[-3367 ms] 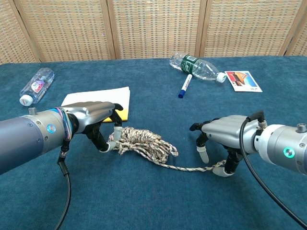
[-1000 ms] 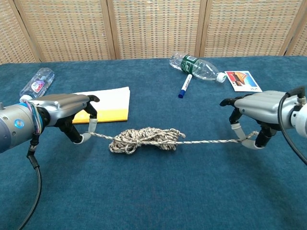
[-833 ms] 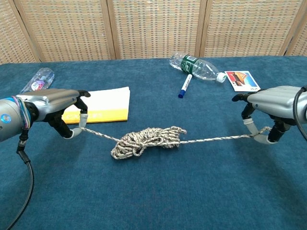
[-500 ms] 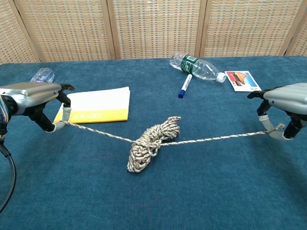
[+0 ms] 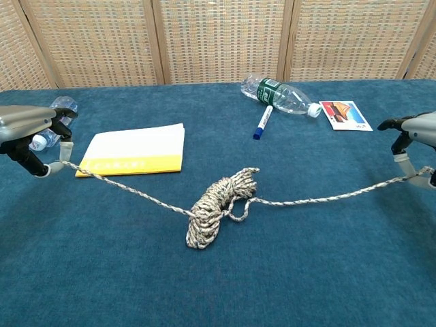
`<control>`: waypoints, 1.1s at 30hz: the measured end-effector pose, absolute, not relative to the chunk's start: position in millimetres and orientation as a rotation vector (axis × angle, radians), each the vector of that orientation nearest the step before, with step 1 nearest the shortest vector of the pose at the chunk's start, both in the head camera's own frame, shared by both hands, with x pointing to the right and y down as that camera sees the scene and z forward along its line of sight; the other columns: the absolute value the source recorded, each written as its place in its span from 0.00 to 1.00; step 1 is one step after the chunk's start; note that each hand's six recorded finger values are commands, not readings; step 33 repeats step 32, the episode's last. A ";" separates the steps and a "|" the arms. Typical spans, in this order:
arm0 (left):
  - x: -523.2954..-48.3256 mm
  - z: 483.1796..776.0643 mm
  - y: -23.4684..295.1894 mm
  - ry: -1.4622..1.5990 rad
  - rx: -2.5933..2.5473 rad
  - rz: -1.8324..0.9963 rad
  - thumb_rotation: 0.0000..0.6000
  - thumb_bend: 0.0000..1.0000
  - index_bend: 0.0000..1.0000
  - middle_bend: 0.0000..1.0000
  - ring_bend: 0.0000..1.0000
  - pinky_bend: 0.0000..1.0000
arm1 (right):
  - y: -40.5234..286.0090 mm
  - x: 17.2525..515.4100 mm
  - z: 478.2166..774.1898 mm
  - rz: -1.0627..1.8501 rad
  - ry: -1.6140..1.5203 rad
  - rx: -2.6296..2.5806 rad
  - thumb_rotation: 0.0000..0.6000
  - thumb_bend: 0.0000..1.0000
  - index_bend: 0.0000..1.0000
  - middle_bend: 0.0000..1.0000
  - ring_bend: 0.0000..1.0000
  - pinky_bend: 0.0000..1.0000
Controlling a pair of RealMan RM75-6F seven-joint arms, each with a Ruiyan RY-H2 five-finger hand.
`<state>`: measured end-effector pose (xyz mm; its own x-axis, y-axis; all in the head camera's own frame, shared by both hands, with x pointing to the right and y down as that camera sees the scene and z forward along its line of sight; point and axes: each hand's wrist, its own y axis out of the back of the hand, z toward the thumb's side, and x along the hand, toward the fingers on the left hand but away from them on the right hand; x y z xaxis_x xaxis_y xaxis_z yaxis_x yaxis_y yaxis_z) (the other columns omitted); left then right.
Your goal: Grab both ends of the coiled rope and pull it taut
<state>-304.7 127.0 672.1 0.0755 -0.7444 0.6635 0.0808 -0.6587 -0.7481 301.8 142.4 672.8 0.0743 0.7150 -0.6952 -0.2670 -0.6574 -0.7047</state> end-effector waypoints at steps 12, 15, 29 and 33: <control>-316.1 668.9 129.5 0.695 -1.763 -1.665 1.00 0.05 0.00 0.00 0.00 0.00 | 143.2 302.5 667.2 1.659 -0.507 -1.647 1.00 0.01 0.04 0.00 0.00 0.00; -321.8 660.9 128.0 0.752 -1.784 -1.644 1.00 0.01 0.00 0.00 0.00 0.00 | 141.7 302.0 658.9 1.621 -0.551 -1.661 1.00 0.00 0.00 0.00 0.00 0.00; -403.8 579.4 160.5 1.137 -1.636 -1.483 1.00 0.00 0.00 0.00 0.00 0.00 | 163.2 344.3 584.1 1.355 -0.932 -1.613 1.00 0.00 0.00 0.00 0.00 0.00; -422.4 564.3 186.2 1.198 -1.580 -1.492 1.00 0.00 0.00 0.00 0.00 0.00 | 179.8 356.7 568.3 1.330 -0.989 -1.569 1.00 0.00 0.00 0.00 0.00 0.00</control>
